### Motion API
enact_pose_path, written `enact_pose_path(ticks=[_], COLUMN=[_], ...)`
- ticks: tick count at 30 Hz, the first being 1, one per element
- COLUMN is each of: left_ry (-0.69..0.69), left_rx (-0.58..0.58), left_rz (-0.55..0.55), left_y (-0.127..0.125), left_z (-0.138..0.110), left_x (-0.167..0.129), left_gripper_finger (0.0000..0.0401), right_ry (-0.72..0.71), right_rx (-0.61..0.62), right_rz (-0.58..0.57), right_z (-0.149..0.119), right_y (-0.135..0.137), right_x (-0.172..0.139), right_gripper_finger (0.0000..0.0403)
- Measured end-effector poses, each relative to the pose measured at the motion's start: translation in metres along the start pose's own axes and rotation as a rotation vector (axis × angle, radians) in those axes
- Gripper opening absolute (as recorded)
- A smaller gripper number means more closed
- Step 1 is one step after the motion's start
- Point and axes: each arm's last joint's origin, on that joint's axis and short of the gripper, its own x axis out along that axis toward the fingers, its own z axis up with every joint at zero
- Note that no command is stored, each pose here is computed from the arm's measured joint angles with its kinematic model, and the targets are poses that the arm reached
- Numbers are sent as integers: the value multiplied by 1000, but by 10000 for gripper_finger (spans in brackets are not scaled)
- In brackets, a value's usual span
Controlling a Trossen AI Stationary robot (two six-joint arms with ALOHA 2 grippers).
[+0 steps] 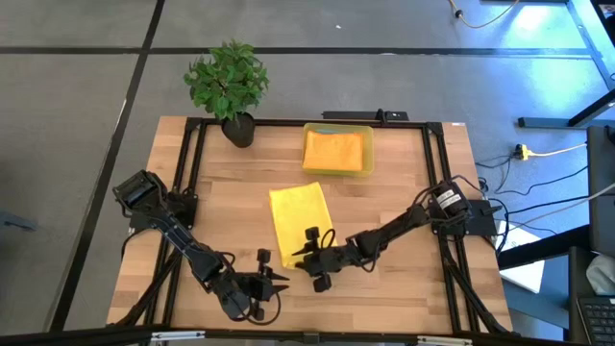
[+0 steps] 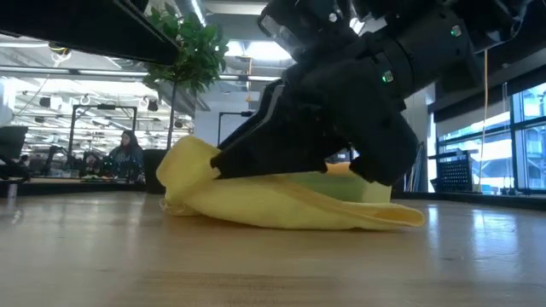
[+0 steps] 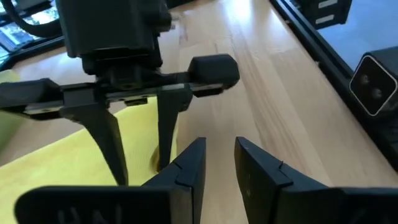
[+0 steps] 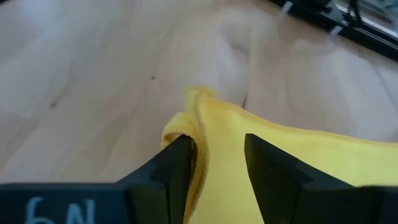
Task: Fold microfiber towels
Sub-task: Fold the yellow microfiber towel
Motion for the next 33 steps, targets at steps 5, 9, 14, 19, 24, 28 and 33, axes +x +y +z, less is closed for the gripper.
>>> enact_pose_path(ticks=[5,9,14,19,24,28,33], left_ry=[42,77,66,100,173,173,237], left_rx=[2,-11,18,79,69,45,13], left_rz=[-15,-49,-13,56,107,131,217], left_y=[0,-3,-2,3,9,11,17], left_z=[-5,-11,-11,-16,-25,-26,-37], left_x=[-1,2,2,3,4,5,4], left_gripper_finger=[78,78,86,116,146,166,187], right_ry=[-28,-52,-59,-53,-48,-53,-61], right_rx=[11,17,20,80,141,165,167], right_rz=[57,99,104,97,84,76,75], right_z=[2,4,4,4,3,3,4], right_y=[-1,-1,-2,-5,-11,-14,-15], right_x=[1,1,1,2,4,5,5], right_gripper_finger=[145,115,60,9,16,8,11])
